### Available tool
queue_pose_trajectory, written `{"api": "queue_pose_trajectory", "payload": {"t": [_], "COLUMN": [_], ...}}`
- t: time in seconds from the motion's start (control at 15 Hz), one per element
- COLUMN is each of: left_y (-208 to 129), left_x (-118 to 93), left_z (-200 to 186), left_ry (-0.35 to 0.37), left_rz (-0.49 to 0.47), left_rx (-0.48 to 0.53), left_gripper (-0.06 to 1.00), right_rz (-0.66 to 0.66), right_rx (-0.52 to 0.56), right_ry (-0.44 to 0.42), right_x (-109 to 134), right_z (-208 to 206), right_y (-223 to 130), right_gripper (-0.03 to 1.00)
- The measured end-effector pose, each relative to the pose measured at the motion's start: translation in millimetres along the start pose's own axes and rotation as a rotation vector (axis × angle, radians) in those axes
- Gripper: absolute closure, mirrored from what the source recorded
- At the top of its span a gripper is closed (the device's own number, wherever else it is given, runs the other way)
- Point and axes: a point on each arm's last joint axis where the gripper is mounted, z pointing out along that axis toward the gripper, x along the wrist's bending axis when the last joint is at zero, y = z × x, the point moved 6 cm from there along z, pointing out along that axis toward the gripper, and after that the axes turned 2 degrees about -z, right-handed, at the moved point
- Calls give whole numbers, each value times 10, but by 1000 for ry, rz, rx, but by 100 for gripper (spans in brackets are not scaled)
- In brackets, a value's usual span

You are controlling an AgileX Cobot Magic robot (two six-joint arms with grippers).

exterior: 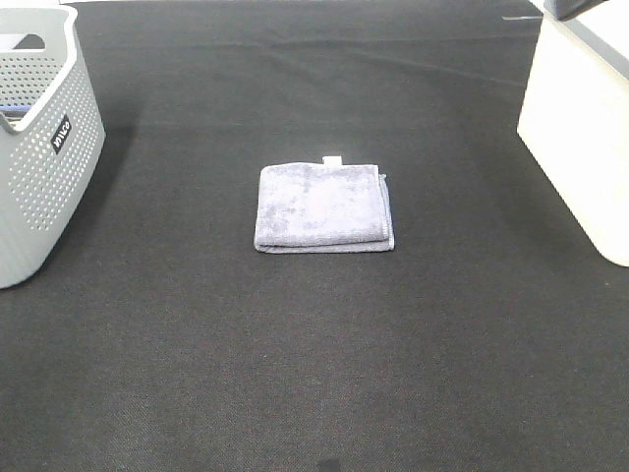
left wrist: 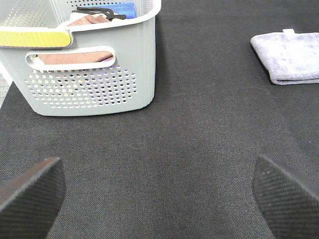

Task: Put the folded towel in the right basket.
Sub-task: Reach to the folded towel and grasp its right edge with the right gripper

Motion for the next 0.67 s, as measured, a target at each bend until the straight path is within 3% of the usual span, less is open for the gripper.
{"api": "queue_pose_trajectory", "payload": {"t": [0.13,0.47,0.67], "left_y": [0,0,0], "left_x": [0,0,0], "left_z": [0,0,0], "left_ry": [0,0,0], "left_rz": [0,0,0], "left_rx": [0,0,0], "left_gripper": [-2,-2,-2], "right_rz": [-5,-142,-88], "right_rx": [41,92,172], "right_ry": [20,103,124], "right_x": [-3,507,480], "right_z": [218,873,1265], "right_y": [14,80,145], "right_gripper": [15,16,16]}}
